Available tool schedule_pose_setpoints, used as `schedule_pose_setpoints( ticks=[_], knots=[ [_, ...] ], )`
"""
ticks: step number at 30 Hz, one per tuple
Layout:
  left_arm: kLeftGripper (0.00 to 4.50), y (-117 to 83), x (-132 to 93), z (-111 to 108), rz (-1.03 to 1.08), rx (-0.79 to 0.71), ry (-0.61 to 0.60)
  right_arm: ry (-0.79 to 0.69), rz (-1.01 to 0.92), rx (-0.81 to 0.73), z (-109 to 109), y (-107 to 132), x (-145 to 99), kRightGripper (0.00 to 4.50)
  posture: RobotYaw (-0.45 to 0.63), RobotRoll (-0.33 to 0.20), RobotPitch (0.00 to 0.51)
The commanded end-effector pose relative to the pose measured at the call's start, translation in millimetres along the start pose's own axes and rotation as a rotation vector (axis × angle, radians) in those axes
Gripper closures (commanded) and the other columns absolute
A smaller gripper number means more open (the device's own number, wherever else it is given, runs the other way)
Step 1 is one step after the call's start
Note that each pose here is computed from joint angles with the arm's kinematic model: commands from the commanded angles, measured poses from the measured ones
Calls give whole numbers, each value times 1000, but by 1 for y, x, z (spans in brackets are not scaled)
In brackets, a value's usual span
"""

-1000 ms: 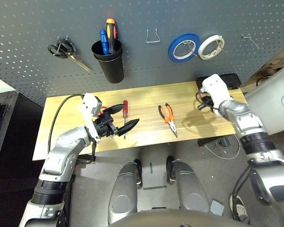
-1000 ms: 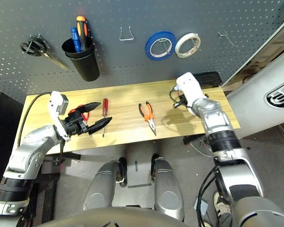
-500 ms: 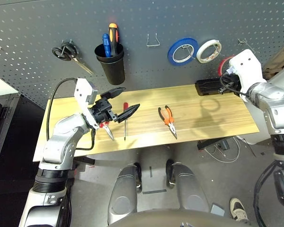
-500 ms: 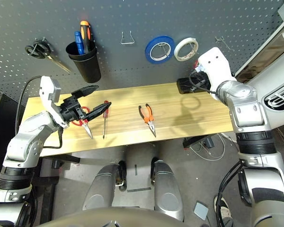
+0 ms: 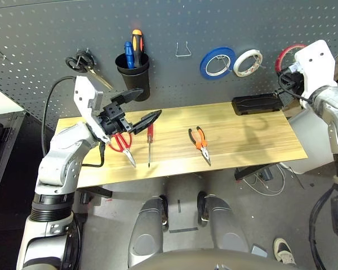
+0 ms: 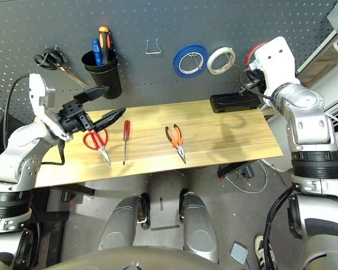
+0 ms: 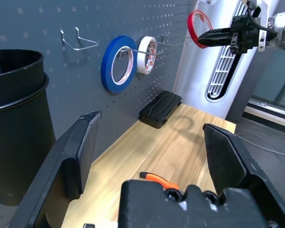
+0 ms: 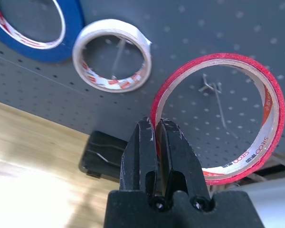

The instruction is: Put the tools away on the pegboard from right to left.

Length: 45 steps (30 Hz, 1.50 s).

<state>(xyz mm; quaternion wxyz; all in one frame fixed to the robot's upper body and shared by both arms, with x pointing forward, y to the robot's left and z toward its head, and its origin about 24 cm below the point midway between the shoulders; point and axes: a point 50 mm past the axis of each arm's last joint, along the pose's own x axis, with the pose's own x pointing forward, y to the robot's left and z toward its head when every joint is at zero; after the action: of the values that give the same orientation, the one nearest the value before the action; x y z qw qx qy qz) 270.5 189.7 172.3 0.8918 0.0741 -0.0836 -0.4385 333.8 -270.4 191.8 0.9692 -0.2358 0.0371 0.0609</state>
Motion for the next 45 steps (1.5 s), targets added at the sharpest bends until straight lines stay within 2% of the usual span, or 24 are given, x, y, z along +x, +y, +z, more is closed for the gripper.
schedule_pose_setpoints(
  ticks=[1, 12, 23, 24, 27, 30, 35, 43, 45],
  knots=[
    [0, -4, 1, 0, -23, -7, 13, 17, -92, 22, -3, -21, 4, 4464, -62, 0, 116],
    [0, -8, 1, -2, -16, -17, 17, 107, -119, 104, -17, -35, 35, 4464, -42, 0, 117],
    [0, -12, 3, 0, -8, -25, 14, 159, -62, 87, -22, -21, 55, 4464, -24, 0, 115],
    [0, -12, 3, 0, -7, -25, 15, 156, -59, 93, -22, -20, 56, 3901, -24, 0, 115],
    [0, -12, 3, 1, -4, -26, 16, 137, -52, 95, -18, -19, 57, 3001, -24, 0, 115],
    [0, -13, 1, -2, -5, -29, 33, 135, 24, 70, -18, -16, 55, 1903, -18, 0, 113],
    [0, -14, 1, -4, -10, -43, 33, 104, 124, 101, -8, -23, 40, 102, -35, 0, 115],
    [0, -12, 2, -7, -48, -65, 60, 159, 474, 182, 15, -25, -7, 43, -64, 0, 120],
    [0, -10, -1, -10, -53, -72, 88, 182, 539, 213, 20, -19, -13, 43, -70, 0, 121]
  ],
)
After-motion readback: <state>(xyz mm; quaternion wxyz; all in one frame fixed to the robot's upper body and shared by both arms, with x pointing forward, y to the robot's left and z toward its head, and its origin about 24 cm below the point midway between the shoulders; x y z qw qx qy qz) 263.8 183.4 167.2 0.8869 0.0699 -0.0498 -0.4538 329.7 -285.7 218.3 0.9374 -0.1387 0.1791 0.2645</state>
